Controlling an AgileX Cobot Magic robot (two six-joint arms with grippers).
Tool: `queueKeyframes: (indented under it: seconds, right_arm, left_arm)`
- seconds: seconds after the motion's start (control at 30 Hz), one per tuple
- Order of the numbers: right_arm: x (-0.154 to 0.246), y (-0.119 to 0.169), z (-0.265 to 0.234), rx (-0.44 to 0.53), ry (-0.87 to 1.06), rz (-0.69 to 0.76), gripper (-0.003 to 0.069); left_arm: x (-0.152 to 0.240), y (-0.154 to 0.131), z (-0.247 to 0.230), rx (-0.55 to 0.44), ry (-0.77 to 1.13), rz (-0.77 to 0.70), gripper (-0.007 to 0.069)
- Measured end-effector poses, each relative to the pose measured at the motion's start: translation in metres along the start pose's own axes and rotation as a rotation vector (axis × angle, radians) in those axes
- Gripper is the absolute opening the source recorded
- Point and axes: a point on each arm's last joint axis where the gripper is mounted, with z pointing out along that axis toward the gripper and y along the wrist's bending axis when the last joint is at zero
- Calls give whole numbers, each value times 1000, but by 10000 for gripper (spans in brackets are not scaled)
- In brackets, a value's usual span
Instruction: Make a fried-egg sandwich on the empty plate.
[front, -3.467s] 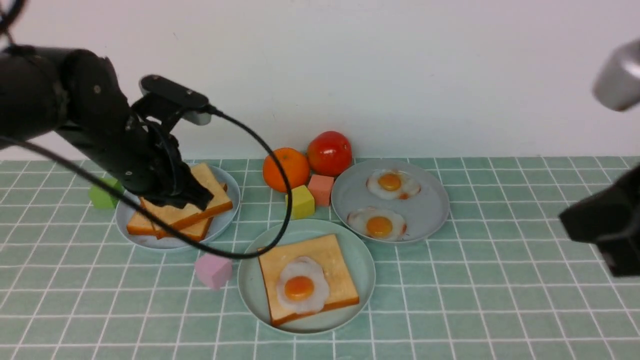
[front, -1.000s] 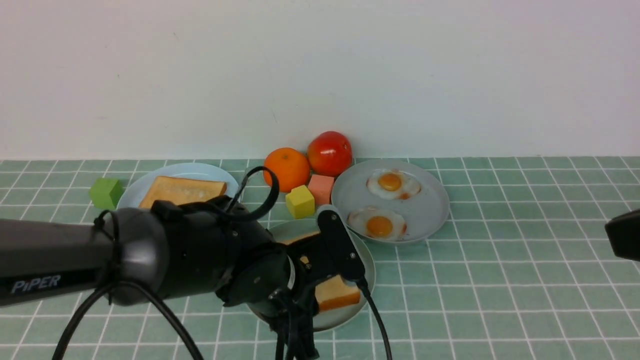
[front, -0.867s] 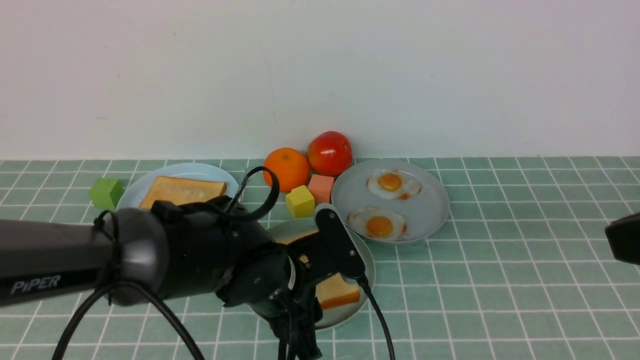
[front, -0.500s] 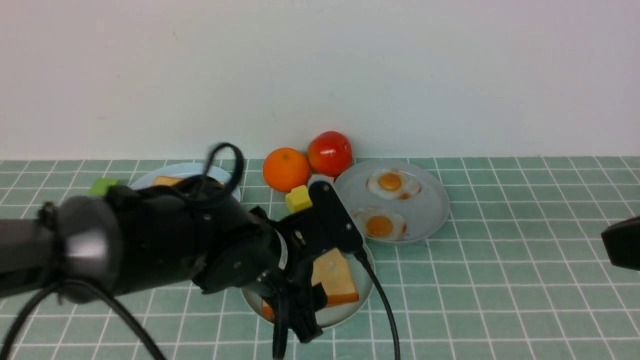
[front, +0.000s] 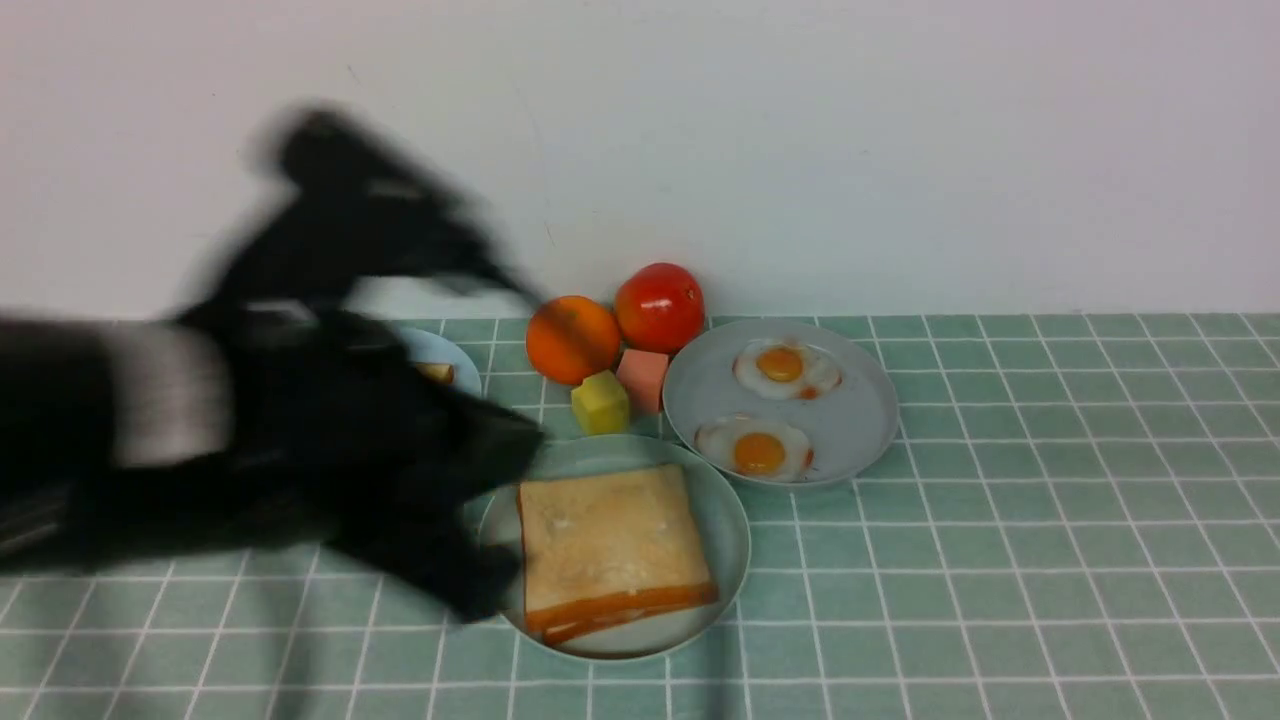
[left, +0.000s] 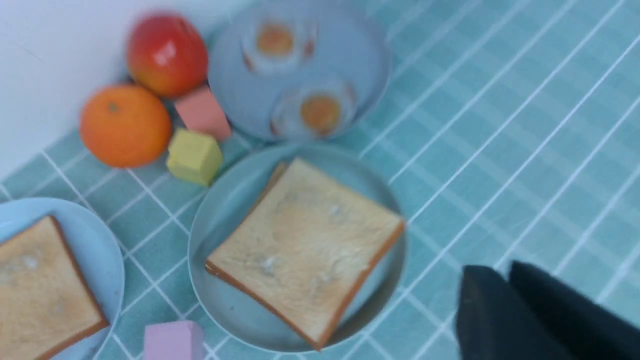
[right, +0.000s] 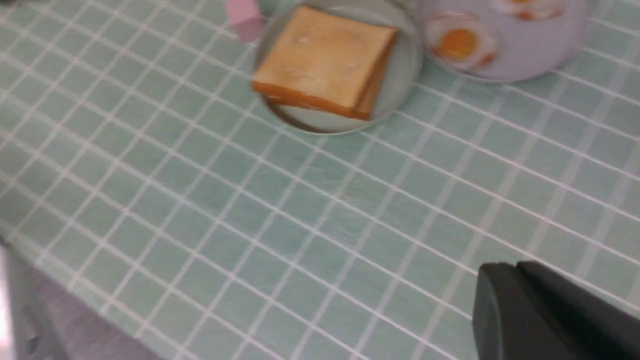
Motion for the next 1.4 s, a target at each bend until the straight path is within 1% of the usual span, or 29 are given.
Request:
queueKeyframes:
  seconds: [0.03, 0.07, 0.13, 0.17, 0.2, 0.23, 0.27, 0.4, 0.53, 0.6, 0.67, 0.7, 0.8, 0.93, 1.2, 1.27, 1.33, 1.37, 1.4]
  right_arm:
    - [4, -2, -6, 24, -6, 11, 43]
    - [7, -4, -10, 40, -12, 17, 43]
    - [16, -10, -26, 100, -54, 49, 43]
    - [18, -12, -31, 119, -70, 61, 43]
    - [24, -15, -40, 142, -107, 80, 43]
    - [26, -17, -44, 156, -125, 93, 43]
    - [32, -19, -51, 169, -154, 111, 43]
    - [56, -26, -60, 216, -210, 160, 43]
    - [85, -33, -54, 245, -219, 213, 43]
    - [92, -36, -46, 254, -241, 241, 43]
    - [96, -37, -33, 243, -299, 274, 43]
    - [96, -37, -33, 244, -300, 274, 43]
    - [98, -39, -10, 233, -338, 291, 50]
    - [110, -42, 16, 253, -279, 278, 57]
    - [129, -47, 41, 289, -184, 267, 65]
    - [130, -48, 41, 308, -216, 282, 50]
    - [130, -50, 42, 343, -303, 284, 1]
    - [131, -52, 42, 364, -338, 282, -8]
    - [133, -53, 47, 386, -394, 251, -13]
  left_arm:
    - [8, -1, -16, 3, -41, -21, -13]
    - [14, -2, -21, 7, -49, -34, -13]
    - [45, -5, -54, 22, -149, -101, -13]
    - [52, -5, -60, 27, -180, -116, -13]
    - [70, -6, -72, 31, -246, -135, -13]
    - [75, -6, -75, 32, -276, -138, -13]
    - [93, -7, -81, 32, -340, -147, -13]
    - [137, -6, -81, 23, -486, -156, -13]
    - [164, -6, -71, 18, -528, -166, -13]
    - [167, -6, -69, 16, -533, -169, -13]
    - [168, -6, -68, 16, -529, -169, -13]
    - [168, -6, -68, 16, -526, -169, -13]
    - [171, -6, -66, 18, -497, -168, -13]
    - [175, -7, -64, 21, -454, -168, -13]
    - [176, -7, -64, 22, -439, -168, -13]
    - [176, -7, -63, 22, -437, -168, -13]
    - [176, -7, -63, 22, -437, -168, -13]
    - [176, -7, -63, 22, -437, -168, -13]
    - [176, -7, -63, 22, -437, -168, -13]
